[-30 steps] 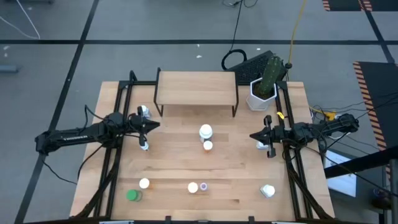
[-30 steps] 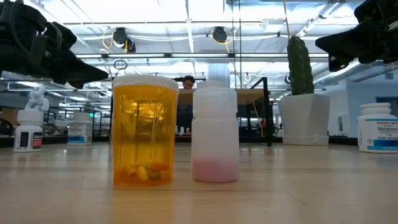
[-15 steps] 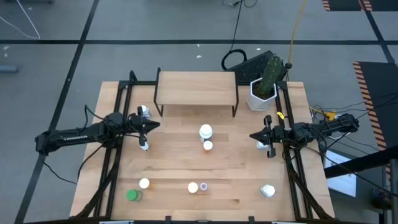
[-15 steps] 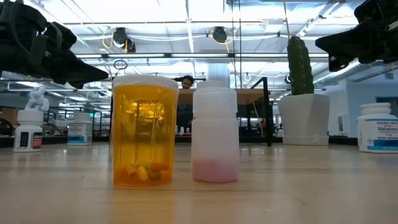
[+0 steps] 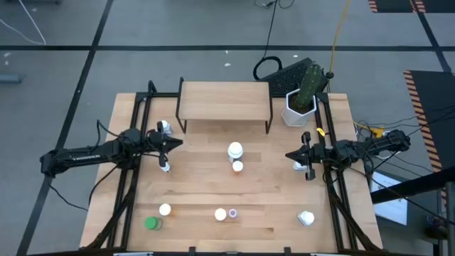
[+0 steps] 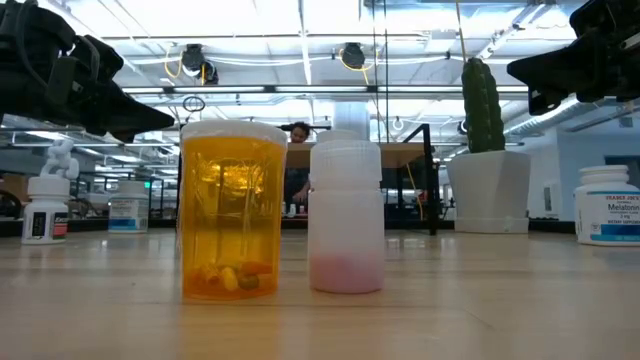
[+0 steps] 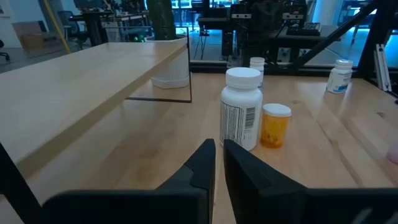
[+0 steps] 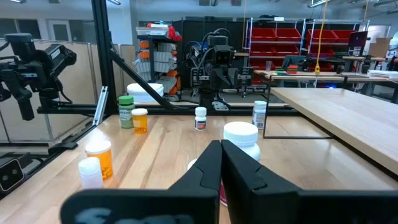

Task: Pick and place medicine bottles onto shelf by color

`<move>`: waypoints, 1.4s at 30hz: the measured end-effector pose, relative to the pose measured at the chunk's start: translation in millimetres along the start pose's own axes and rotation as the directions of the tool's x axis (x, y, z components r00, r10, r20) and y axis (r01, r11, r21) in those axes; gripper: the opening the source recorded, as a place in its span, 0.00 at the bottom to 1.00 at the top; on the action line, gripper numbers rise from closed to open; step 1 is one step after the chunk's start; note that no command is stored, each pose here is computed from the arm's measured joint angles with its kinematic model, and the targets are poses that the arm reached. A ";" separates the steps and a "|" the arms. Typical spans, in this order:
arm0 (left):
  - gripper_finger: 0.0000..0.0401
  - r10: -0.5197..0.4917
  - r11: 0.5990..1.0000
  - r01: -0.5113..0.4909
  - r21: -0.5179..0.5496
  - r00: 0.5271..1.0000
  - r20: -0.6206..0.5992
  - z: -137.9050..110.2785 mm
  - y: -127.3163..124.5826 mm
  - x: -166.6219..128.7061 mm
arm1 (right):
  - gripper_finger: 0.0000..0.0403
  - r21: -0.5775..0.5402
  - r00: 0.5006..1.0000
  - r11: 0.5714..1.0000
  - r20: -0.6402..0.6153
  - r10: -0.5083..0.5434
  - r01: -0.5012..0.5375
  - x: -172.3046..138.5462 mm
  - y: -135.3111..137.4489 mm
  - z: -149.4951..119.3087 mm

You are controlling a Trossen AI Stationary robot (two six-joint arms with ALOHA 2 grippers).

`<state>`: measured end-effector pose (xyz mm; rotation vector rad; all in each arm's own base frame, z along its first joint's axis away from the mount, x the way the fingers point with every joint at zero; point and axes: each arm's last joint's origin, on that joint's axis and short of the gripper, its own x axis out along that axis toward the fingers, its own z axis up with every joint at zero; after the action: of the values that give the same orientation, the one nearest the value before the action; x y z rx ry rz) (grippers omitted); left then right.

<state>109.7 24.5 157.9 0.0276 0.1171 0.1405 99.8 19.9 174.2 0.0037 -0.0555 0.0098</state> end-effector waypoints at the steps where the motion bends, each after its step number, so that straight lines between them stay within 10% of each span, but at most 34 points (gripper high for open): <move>1: 0.09 0.000 1.000 0.000 0.000 1.000 0.001 0.0 0.0 0.0 | 0.00 0.000 1.000 1.000 0.000 0.000 0.000 0.0 0.0 0.1; 27: 0.09 0.000 1.000 0.000 0.002 1.000 0.005 0.5 0.0 0.0 | 0.00 0.070 0.996 0.997 0.084 -0.027 0.021 -0.4 -0.9 8.5; 33: 0.09 0.003 1.000 -0.004 0.003 0.997 0.074 7.3 0.3 -0.3 | 0.00 0.037 0.959 0.958 -0.009 -0.283 0.283 0.2 -8.0 -0.5; 42: 0.09 0.051 0.998 -0.056 0.037 0.992 0.119 11.8 1.8 -0.8 | 0.01 0.050 0.940 0.940 -0.069 -0.333 0.336 8.6 -11.2 -6.5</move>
<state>110.0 26.0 169.7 0.0795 0.0009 0.1900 108.8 8.8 168.1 0.0747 0.0061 -0.3298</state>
